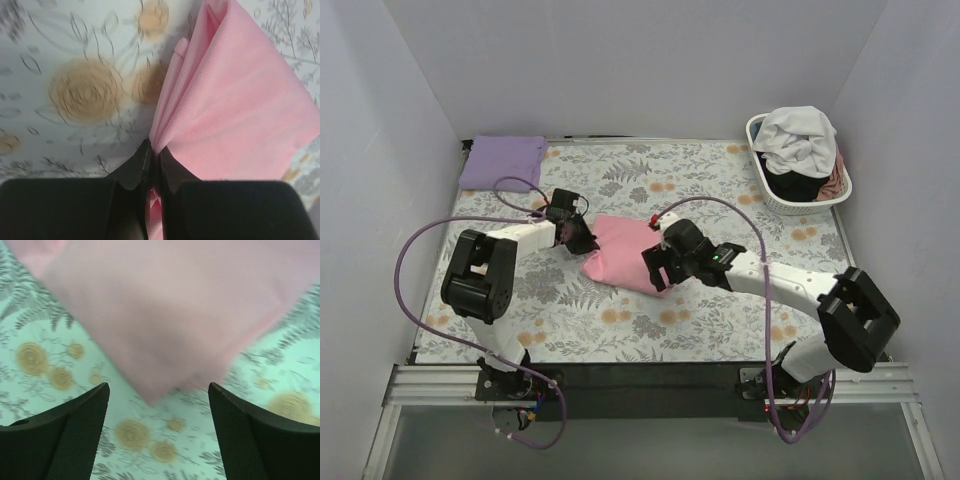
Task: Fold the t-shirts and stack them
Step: Neatly place the folded tshirt to the corner
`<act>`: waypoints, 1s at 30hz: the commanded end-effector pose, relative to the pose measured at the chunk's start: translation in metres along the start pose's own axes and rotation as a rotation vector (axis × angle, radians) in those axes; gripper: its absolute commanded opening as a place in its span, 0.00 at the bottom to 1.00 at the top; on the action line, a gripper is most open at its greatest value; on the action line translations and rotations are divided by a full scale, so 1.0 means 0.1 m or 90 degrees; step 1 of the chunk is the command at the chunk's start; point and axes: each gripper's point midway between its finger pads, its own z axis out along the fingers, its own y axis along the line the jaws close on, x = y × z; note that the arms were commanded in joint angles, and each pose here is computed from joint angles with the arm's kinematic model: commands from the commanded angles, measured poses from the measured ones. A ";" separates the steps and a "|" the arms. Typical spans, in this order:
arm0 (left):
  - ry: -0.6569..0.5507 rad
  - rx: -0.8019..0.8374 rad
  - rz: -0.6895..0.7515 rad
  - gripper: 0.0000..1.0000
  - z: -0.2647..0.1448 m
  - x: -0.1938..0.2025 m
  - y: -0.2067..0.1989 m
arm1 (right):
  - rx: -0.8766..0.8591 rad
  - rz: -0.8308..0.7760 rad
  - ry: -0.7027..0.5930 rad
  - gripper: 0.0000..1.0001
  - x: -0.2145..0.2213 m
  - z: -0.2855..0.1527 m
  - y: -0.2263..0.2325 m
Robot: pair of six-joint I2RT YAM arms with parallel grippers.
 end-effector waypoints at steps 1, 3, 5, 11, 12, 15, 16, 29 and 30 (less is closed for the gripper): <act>-0.056 -0.137 0.092 0.00 0.02 -0.38 0.34 | 0.063 0.024 -0.030 0.87 -0.03 -0.27 -0.39; -0.087 -0.148 0.107 0.00 0.01 -0.65 0.26 | 0.121 0.048 -0.044 0.98 -0.01 -0.43 -0.70; -0.094 -0.167 0.127 0.00 0.07 -0.81 0.32 | 0.172 0.069 -0.061 0.98 -0.03 -0.56 -0.95; -0.183 -0.213 0.191 0.00 0.12 -1.66 0.25 | 0.197 0.080 -0.102 0.98 -0.09 -0.79 -1.13; -0.179 -0.233 0.201 0.00 0.21 -1.72 0.32 | 0.197 0.078 -0.106 0.98 -0.10 -0.81 -1.13; -0.220 -0.272 0.233 0.00 0.27 -2.11 0.36 | 0.204 0.078 -0.102 0.98 -0.08 -0.85 -1.16; -0.228 -0.275 0.237 0.00 0.28 -2.20 0.36 | 0.207 0.079 -0.098 0.98 -0.04 -0.86 -1.18; -0.390 -0.345 0.350 0.00 -0.01 -3.50 0.31 | 0.220 0.105 -0.082 0.97 0.04 -0.95 -1.22; -0.414 -0.338 0.353 0.00 -0.08 -3.61 0.23 | 0.224 0.104 -0.076 0.97 0.05 -0.94 -1.23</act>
